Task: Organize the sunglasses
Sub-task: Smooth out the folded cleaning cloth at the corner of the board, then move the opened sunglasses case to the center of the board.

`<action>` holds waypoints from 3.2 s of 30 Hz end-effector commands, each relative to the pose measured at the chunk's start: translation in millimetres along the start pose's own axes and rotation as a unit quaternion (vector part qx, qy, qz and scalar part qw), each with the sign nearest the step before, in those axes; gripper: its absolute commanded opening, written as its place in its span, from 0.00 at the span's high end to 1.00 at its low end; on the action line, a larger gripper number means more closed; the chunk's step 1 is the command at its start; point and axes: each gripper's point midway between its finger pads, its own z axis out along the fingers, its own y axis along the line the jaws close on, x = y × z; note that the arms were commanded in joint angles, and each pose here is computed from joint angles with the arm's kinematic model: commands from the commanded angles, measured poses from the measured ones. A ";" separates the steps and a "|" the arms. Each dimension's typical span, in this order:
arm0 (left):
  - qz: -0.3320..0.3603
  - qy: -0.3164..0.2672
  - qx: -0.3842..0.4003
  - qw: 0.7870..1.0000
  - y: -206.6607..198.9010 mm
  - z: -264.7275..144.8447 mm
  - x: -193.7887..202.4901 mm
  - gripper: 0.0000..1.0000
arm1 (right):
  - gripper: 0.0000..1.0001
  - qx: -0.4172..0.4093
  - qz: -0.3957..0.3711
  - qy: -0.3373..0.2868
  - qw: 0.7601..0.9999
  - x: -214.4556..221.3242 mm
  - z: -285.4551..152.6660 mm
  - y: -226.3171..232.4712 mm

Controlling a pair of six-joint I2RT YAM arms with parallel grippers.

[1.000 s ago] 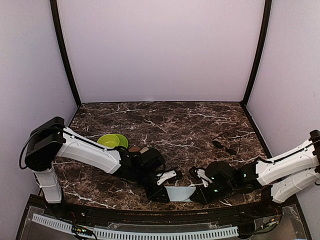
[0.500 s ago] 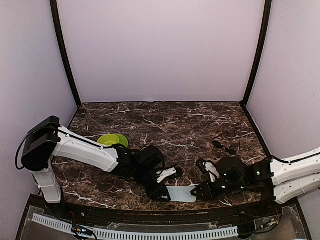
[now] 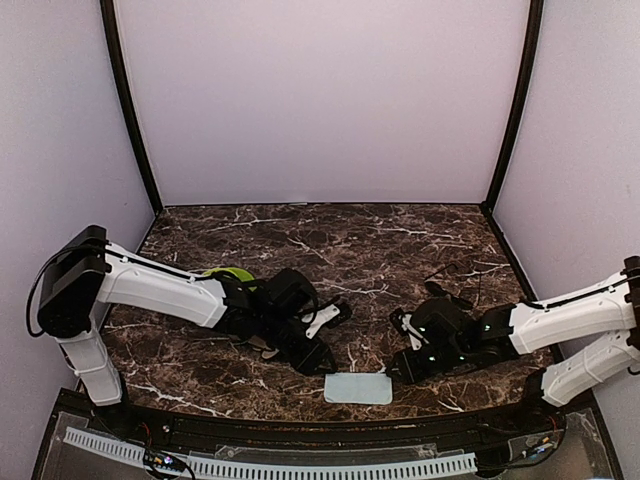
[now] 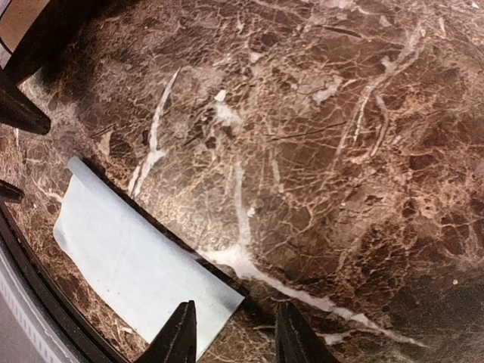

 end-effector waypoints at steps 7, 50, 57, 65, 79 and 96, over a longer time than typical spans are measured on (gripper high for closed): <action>0.003 0.025 -0.017 1.000 14.5 12.7 -1.2 0.57 | 0.67 -0.037 -0.023 0.011 0.999 -4.8 8.9 13.5; 0.025 -0.071 -0.078 0.994 15.2 -41.6 -44.6 0.56 | 0.77 -0.034 -0.031 0.035 0.998 3.8 20.6 5.0; -0.003 -0.055 -0.193 0.980 63.7 -59.0 -46.3 0.55 | 0.77 -0.034 -0.032 0.034 0.998 4.3 20.4 4.9; -0.014 0.007 -0.208 0.978 85.7 -41.0 -30.9 0.56 | 0.77 -0.032 -0.030 0.034 0.998 4.6 20.2 3.5; 0.069 0.052 -0.160 0.983 71.0 -17.0 -29.3 0.87 | 0.78 -0.034 -0.029 0.032 0.998 3.7 17.3 4.4; 0.222 0.089 -0.123 0.963 37.0 5.9 -17.1 0.89 | 0.78 -0.034 -0.031 0.035 0.998 3.2 18.3 5.0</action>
